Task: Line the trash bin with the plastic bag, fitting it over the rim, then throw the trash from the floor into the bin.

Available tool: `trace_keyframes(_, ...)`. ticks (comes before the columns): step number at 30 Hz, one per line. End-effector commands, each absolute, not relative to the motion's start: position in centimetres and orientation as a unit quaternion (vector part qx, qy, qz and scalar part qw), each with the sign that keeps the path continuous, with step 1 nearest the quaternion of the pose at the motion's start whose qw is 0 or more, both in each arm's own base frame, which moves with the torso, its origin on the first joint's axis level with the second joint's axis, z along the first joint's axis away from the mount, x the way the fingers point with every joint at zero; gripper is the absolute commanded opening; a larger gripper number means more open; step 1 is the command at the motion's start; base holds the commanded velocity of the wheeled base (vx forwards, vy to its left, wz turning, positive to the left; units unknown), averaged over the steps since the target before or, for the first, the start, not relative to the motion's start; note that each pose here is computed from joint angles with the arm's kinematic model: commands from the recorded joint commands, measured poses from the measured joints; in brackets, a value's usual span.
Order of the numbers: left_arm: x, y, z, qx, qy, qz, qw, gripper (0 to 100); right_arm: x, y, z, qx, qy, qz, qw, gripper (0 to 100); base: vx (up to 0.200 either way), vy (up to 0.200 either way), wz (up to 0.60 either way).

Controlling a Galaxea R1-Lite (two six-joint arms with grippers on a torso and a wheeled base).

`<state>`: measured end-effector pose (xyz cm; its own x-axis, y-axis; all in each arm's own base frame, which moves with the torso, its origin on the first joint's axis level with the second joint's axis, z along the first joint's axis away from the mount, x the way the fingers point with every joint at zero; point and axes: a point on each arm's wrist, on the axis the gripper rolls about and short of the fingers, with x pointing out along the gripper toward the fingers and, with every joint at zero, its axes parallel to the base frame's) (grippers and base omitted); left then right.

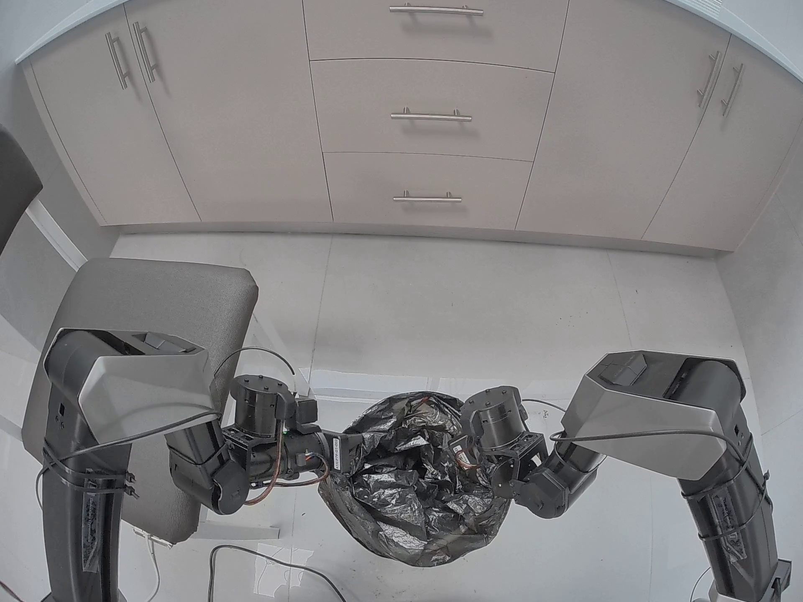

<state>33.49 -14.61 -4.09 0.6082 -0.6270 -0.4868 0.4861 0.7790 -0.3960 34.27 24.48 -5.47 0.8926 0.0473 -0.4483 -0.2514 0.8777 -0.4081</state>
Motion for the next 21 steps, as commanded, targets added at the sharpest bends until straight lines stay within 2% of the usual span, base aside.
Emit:
trace_keyframes(1,33.9,-14.0,-3.8,-0.123,0.322,-0.314,0.885,0,34.2,24.4,-5.2,-0.238,0.219,0.074,0.943,100,0.0,0.0,0.0)
trace_keyframes(14,34.6,-13.5,-3.7,-0.128,0.332,-0.306,0.883,0,34.5,24.3,-4.7,-0.258,0.243,0.06,0.933,100,0.0,0.0,0.0)
trace_keyframes(21,34.0,-14.7,-3.5,-0.116,0.329,-0.305,0.886,0,34.3,24.7,-4.5,-0.256,0.239,0.065,0.934,100,0.0,0.0,0.0)
